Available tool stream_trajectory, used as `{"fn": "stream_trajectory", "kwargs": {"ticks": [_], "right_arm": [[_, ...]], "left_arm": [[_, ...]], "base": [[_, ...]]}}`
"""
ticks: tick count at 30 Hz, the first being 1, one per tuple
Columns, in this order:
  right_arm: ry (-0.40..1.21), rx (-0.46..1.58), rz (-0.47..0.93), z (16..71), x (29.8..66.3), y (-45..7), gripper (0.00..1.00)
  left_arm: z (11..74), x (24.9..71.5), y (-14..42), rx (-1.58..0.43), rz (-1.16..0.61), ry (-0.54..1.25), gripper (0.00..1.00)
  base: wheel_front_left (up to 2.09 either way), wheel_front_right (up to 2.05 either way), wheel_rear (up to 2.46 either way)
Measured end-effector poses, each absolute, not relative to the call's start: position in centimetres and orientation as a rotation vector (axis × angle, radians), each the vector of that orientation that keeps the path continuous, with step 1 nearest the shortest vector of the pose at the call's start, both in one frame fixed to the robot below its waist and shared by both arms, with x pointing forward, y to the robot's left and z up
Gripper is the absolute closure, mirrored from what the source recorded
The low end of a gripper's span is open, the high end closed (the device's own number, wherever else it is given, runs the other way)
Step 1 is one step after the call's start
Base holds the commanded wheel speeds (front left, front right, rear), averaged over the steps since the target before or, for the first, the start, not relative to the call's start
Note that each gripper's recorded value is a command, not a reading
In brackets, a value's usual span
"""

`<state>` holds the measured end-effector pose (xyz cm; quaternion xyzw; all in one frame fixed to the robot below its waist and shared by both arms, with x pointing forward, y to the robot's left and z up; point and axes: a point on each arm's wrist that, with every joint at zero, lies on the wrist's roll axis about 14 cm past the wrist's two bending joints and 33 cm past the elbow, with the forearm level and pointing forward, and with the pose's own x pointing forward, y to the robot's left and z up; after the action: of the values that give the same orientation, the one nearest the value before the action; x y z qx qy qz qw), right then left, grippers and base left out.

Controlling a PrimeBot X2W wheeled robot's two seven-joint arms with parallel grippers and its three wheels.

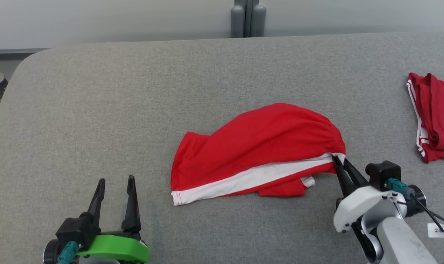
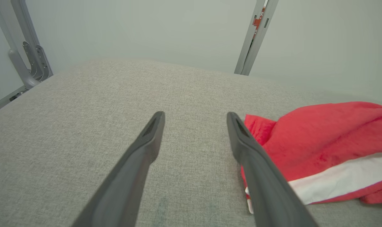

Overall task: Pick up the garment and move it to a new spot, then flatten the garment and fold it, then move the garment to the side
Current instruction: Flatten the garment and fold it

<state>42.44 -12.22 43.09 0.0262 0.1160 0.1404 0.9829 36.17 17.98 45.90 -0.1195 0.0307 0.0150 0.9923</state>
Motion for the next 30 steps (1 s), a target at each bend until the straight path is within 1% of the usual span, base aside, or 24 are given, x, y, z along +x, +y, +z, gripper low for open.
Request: {"fn": "stream_trajectory", "kwargs": {"ticks": [4,9,10,11,12,13,21,30], "right_arm": [[0.267,0.06,0.232,42.6,40.6,-14.0,1.0],[0.307,0.091,0.186,41.9,39.4,-14.9,1.0],[0.302,0.102,0.172,41.9,39.4,-15.2,0.9],[0.301,0.099,0.161,41.8,39.4,-15.5,0.64],[0.305,0.096,0.153,41.6,39.3,-15.8,0.29],[0.296,0.098,0.141,41.6,39.3,-16.1,0.0],[0.215,0.105,0.112,43.3,39.4,-16.6,0.0],[0.01,0.081,0.103,49.3,39.9,-17.1,0.0]], "left_arm": [[45.7,36.6,17.6,-0.24,0.018,0.067,0.0],[45.1,36.9,17.0,-0.241,0.001,0.085,0.0],[45.0,37.0,16.9,-0.241,-0.004,0.088,0.0],[45.0,37.1,16.7,-0.243,-0.011,0.091,0.0],[44.9,37.1,16.5,-0.243,-0.015,0.094,0.0],[44.9,37.1,16.4,-0.244,-0.018,0.095,0.0],[46.1,37.0,16.3,-0.244,-0.028,0.059,0.0],[48.0,36.5,15.5,-0.251,-0.057,0.003,0.0]], "base": [[0.0,0.0,0.0],[0.0,0.0,0.0],[0.0,0.0,0.0],[0.0,0.0,0.0],[0.0,0.0,0.0],[0.0,0.0,0.0],[0.0,0.0,0.0],[0.0,0.0,0.0]]}}
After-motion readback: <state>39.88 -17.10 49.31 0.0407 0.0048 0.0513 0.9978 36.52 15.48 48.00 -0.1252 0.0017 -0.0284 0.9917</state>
